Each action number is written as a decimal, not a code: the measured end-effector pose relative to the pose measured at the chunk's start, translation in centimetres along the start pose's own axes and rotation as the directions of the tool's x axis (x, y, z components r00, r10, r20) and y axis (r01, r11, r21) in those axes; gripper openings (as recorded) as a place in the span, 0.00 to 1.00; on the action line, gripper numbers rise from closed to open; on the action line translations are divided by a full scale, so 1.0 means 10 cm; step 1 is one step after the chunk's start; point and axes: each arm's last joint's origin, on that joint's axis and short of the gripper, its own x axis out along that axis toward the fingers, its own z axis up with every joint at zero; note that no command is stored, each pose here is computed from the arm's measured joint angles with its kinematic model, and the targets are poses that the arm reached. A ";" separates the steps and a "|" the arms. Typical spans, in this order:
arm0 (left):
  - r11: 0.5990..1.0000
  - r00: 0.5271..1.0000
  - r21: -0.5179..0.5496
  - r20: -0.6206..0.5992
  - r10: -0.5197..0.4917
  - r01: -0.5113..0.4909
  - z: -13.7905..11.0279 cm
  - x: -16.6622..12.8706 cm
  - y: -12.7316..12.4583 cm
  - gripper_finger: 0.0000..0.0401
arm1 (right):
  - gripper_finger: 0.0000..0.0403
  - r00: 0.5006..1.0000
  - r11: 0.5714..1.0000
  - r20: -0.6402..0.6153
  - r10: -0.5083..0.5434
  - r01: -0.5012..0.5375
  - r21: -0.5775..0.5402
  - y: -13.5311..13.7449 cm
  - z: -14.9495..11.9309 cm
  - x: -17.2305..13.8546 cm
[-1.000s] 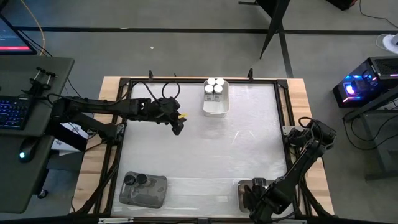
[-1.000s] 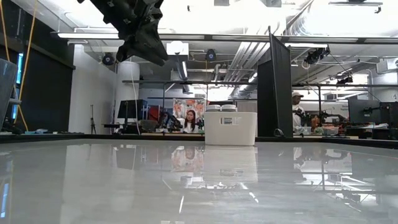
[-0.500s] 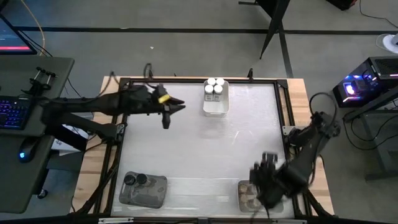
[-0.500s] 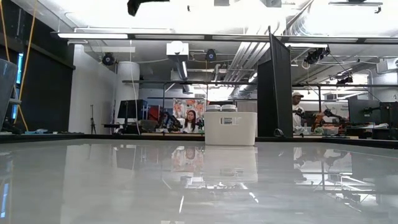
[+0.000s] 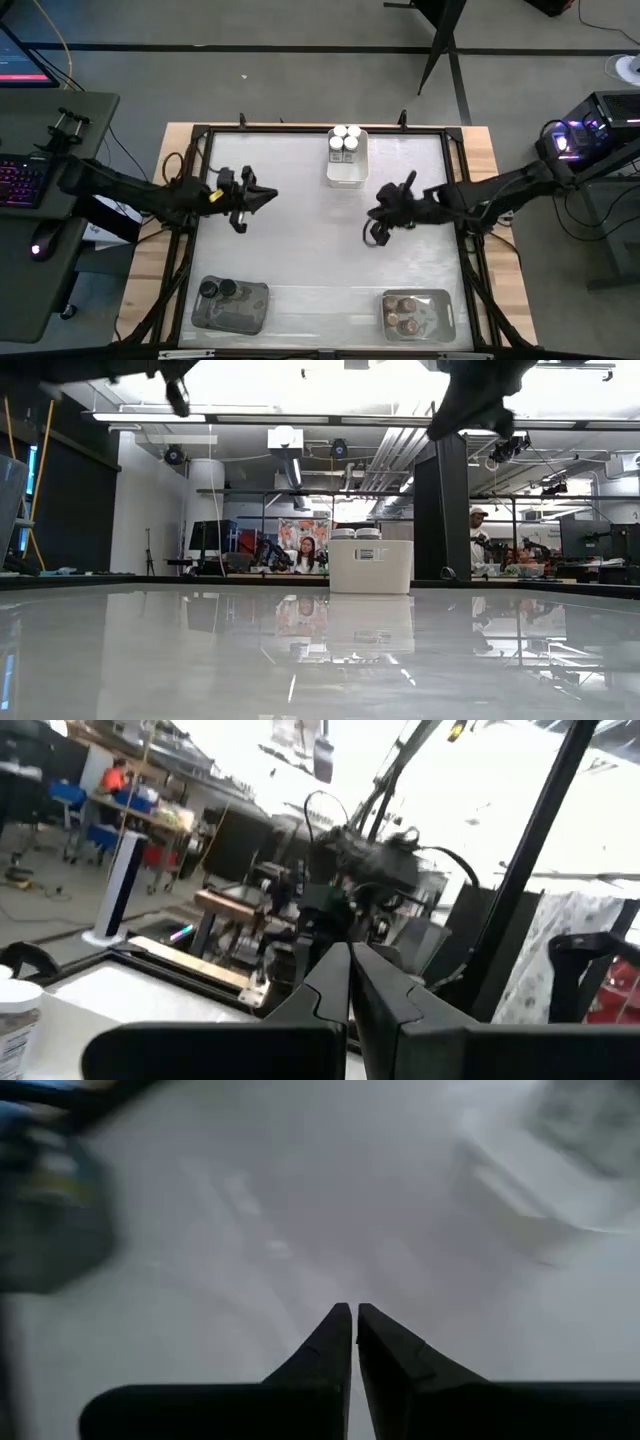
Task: Sort spices by type
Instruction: Return to Home Position
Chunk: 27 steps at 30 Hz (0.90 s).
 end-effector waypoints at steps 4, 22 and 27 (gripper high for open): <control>0.998 0.998 0.008 0.016 0.060 -0.060 -0.12 -0.22 0.17 0.00 | 0.01 0.990 0.991 0.086 0.114 -0.120 0.065 -0.25 0.08 0.02; 0.984 0.990 -0.109 0.019 0.143 -0.140 -0.41 -0.72 0.51 0.00 | 0.00 0.982 0.986 0.176 0.068 -0.093 0.137 -0.69 0.03 -0.68; 0.983 0.989 -0.108 0.007 0.148 -0.146 -0.42 -0.72 0.51 0.00 | 0.00 0.989 0.993 0.117 0.092 -0.101 0.067 -0.68 -0.03 -0.68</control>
